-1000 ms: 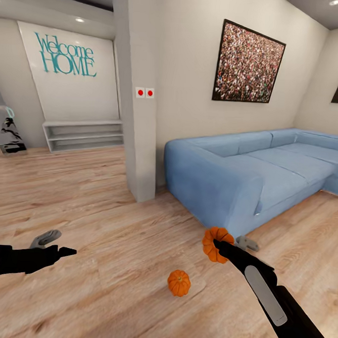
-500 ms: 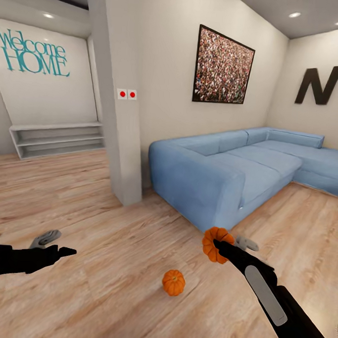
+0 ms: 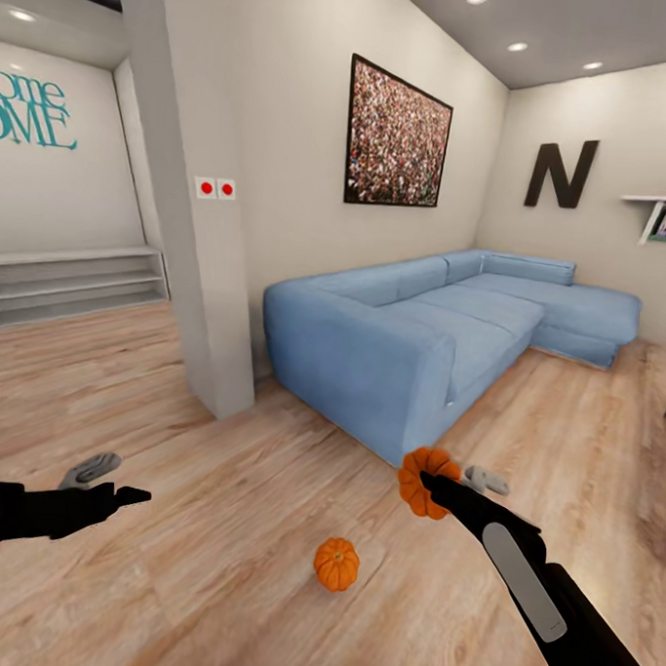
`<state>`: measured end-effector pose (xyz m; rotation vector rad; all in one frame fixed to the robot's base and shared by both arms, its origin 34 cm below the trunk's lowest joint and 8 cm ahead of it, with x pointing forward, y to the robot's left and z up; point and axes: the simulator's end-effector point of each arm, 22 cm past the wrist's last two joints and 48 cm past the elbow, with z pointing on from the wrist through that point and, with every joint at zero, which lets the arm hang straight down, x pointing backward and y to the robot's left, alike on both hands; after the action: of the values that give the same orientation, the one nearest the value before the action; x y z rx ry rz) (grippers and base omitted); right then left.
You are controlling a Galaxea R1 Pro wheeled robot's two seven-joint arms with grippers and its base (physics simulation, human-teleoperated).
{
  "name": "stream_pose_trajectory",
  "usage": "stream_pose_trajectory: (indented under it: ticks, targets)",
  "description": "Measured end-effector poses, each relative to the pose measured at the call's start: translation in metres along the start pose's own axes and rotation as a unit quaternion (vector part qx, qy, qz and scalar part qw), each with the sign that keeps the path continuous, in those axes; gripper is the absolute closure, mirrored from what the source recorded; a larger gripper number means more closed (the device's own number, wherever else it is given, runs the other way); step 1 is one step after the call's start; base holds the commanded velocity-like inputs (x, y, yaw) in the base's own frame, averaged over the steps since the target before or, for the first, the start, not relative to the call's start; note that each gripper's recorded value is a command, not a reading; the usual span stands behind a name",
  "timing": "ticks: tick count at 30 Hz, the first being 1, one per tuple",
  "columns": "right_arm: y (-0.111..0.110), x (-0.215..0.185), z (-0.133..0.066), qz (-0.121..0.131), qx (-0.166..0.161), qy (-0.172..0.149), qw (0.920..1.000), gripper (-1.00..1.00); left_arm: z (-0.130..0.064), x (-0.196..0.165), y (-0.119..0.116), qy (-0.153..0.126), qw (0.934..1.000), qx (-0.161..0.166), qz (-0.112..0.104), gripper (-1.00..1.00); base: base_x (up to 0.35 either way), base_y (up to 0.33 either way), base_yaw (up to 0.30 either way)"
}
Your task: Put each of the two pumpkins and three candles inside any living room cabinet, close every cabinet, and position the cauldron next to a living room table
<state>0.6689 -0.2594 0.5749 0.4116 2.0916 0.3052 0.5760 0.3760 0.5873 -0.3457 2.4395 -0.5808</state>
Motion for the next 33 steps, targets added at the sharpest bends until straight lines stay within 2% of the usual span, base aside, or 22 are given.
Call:
stream_pose_trajectory:
  ticks: [19,33]
  targets:
    - [0.004,-0.007,-0.005,0.0,-0.004,-0.008,1.0,1.0,-0.007,-0.004,-0.005,-0.008,1.0,0.004,0.004,-1.0,0.158,0.221,-0.26]
    - [0.006,-0.011,-0.009,0.0,-0.005,-0.012,0.9999,1.0,-0.011,-0.006,-0.009,-0.013,0.9999,0.007,0.007,-1.0,0.041,0.027,-0.256]
